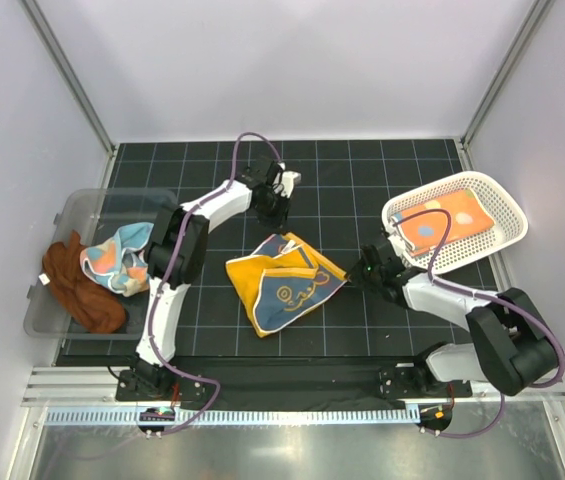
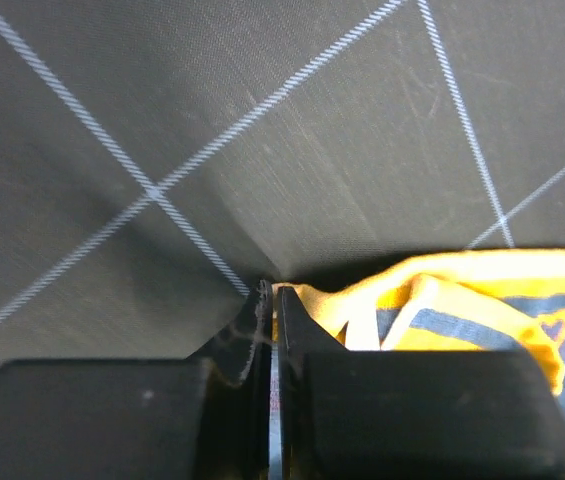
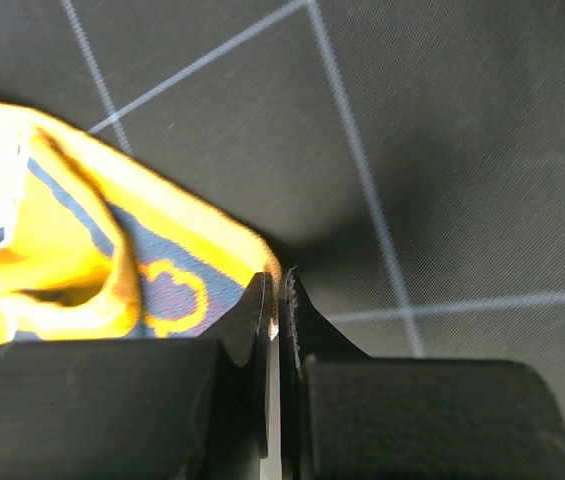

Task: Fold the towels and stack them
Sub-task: Flatten out the crumpled towel

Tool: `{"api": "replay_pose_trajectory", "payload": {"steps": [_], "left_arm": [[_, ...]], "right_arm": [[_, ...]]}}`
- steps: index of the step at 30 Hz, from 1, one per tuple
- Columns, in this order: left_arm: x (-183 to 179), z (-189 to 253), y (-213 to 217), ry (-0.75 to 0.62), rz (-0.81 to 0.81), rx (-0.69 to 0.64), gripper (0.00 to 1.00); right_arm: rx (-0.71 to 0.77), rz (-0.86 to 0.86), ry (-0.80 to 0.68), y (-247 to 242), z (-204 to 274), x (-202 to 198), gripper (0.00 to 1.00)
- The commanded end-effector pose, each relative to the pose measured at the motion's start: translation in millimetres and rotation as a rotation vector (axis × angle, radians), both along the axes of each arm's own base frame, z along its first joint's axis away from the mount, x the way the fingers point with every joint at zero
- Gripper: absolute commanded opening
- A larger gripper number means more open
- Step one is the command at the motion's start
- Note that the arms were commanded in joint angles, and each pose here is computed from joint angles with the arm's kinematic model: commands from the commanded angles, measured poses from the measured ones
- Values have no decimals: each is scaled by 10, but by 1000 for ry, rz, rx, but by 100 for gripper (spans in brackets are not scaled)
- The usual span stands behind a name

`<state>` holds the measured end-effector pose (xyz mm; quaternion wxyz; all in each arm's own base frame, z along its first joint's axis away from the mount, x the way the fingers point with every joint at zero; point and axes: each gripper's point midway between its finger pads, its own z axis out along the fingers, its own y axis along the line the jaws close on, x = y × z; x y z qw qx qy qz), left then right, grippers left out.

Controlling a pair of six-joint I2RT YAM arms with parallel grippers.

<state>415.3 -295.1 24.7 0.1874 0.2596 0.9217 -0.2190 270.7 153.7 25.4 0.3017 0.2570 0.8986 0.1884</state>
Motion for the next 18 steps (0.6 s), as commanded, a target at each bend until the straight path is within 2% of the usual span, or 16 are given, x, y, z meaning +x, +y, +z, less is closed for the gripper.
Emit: {"api": "replay_pose_trajectory", "payload": {"steps": [1,9,16,18], "left_arm": [[-231,108,15,84,28,-24,0],[-156,536,186,-25,288,-60,0],[-245,1620,251,-184,377,-231,0],[-344,1730,298,-199,384,-246,0]], "right_arm": [[-91,13,-100,-173,42,237,1],[-101,319,-204,99,494,501,1],[-124,525,-307,281,1199,531,1],[-143,564,-345,274,1370,492,1]]}}
